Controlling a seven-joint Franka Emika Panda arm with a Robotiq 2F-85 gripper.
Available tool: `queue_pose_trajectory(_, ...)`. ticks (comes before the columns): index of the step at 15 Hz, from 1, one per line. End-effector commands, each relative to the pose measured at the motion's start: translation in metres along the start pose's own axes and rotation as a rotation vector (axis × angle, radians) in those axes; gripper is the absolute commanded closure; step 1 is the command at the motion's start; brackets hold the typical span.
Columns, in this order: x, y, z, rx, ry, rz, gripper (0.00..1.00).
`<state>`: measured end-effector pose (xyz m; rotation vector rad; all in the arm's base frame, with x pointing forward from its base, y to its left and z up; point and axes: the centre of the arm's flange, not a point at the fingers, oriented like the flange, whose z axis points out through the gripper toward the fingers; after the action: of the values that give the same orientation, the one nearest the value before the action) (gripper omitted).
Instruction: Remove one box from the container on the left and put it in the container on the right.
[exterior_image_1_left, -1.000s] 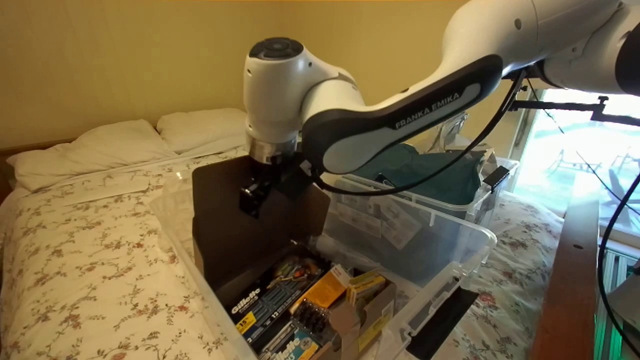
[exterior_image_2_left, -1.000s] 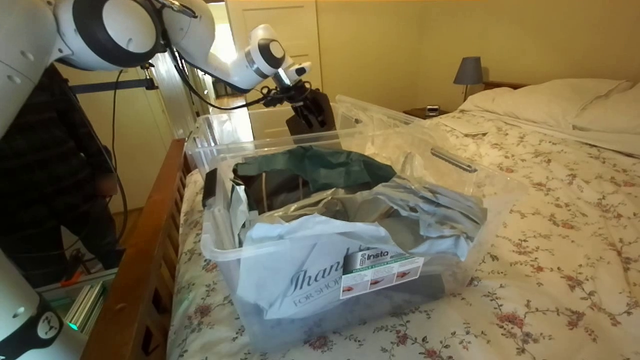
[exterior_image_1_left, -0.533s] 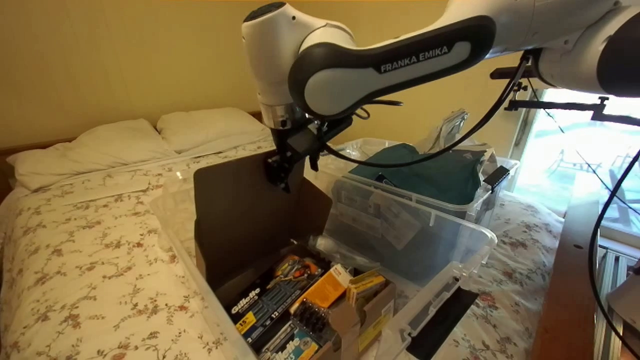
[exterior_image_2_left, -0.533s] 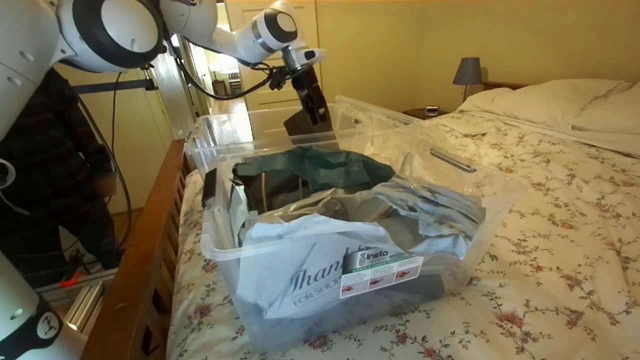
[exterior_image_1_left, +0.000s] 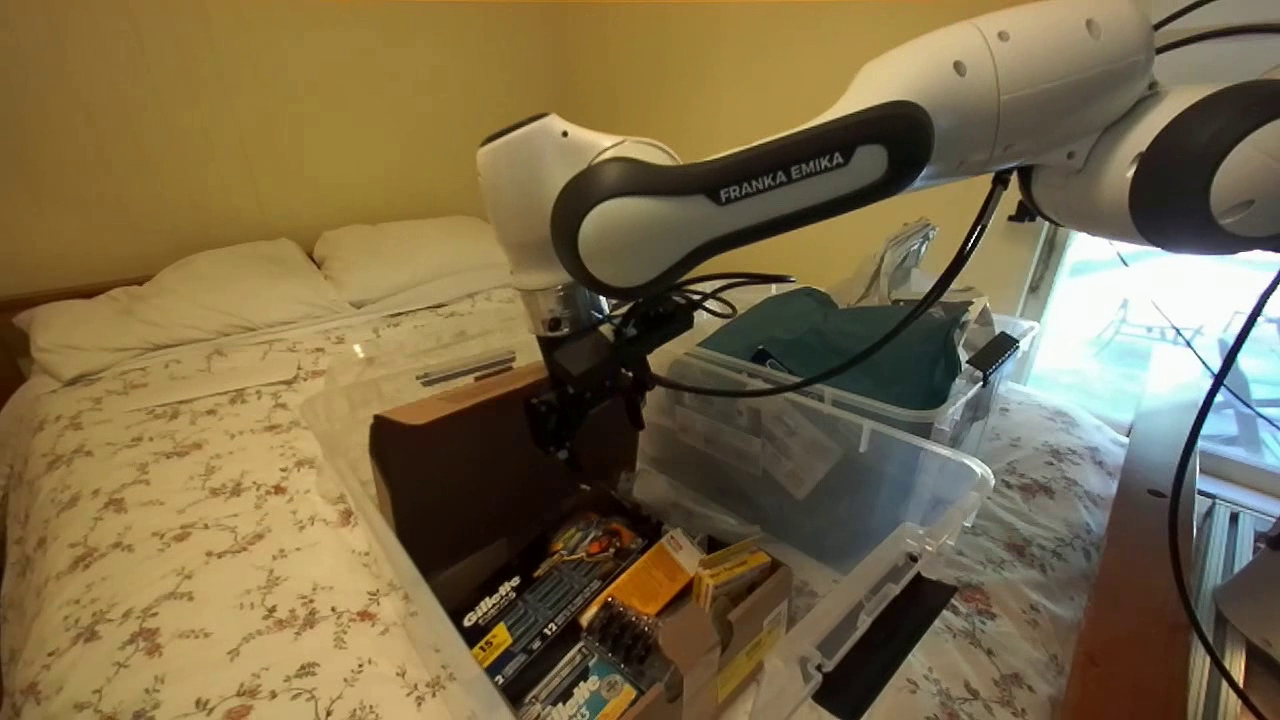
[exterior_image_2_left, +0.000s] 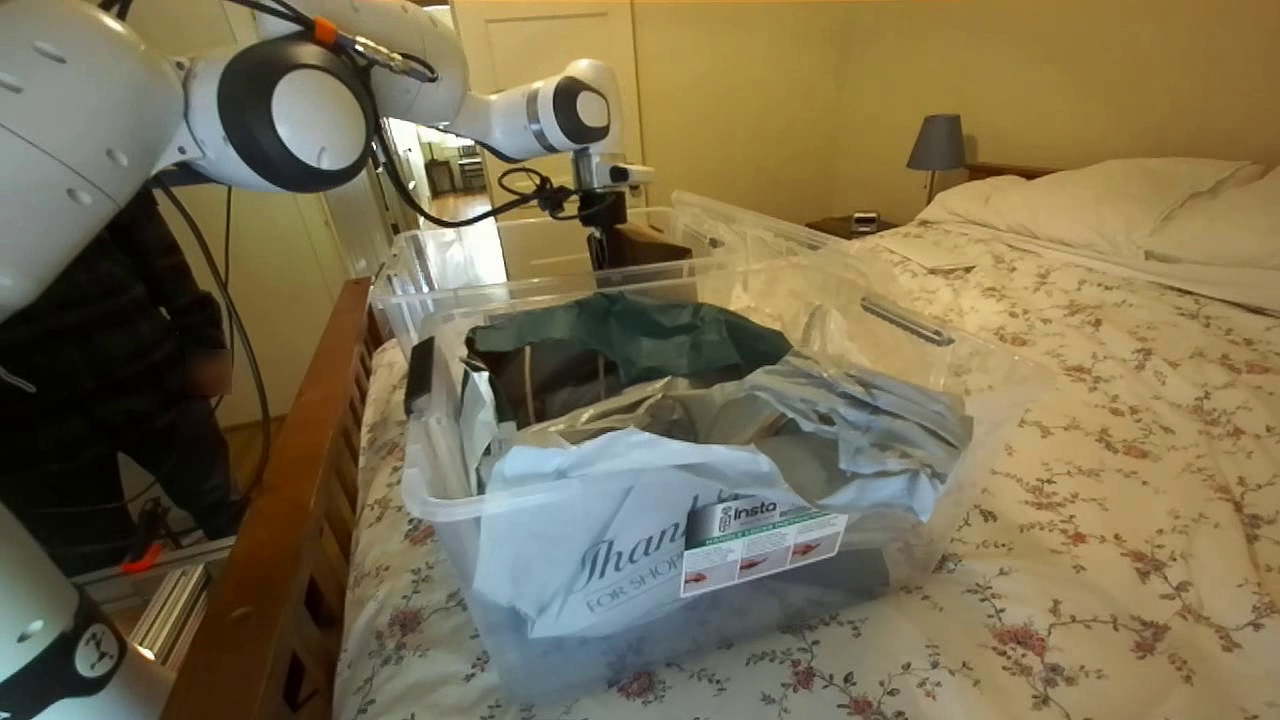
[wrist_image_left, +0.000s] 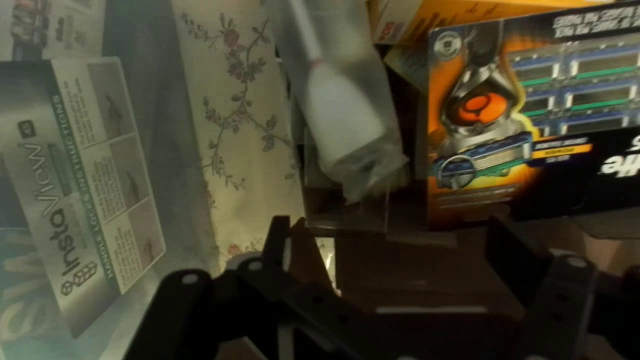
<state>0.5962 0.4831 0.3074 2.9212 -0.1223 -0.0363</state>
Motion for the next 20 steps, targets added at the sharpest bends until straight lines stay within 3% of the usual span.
queue_pose_trajectory(1, -0.007, -0.032, -0.025, 0.108, -0.044, -0.006, 0.00)
queue_pose_trajectory(5, -0.005, -0.012, -0.019, 0.230, -0.164, 0.018, 0.00)
queue_pose_trajectory(7, 0.008, 0.003, -0.005, 0.275, -0.144, -0.021, 0.00)
queue_pose_trajectory(11, 0.036, 0.023, 0.010, 0.447, -0.108, -0.081, 0.00)
queue_pose_trajectory(13, 0.044, 0.022, 0.009, 0.458, -0.008, -0.107, 0.00)
queue_pose_trajectory(15, 0.048, 0.016, 0.008, 0.411, 0.081, -0.143, 0.00)
queue_pose_trajectory(18, 0.036, 0.024, 0.009, 0.301, -0.035, -0.153, 0.00)
queue_pose_trajectory(20, 0.023, 0.033, 0.008, 0.228, -0.157, -0.123, 0.00)
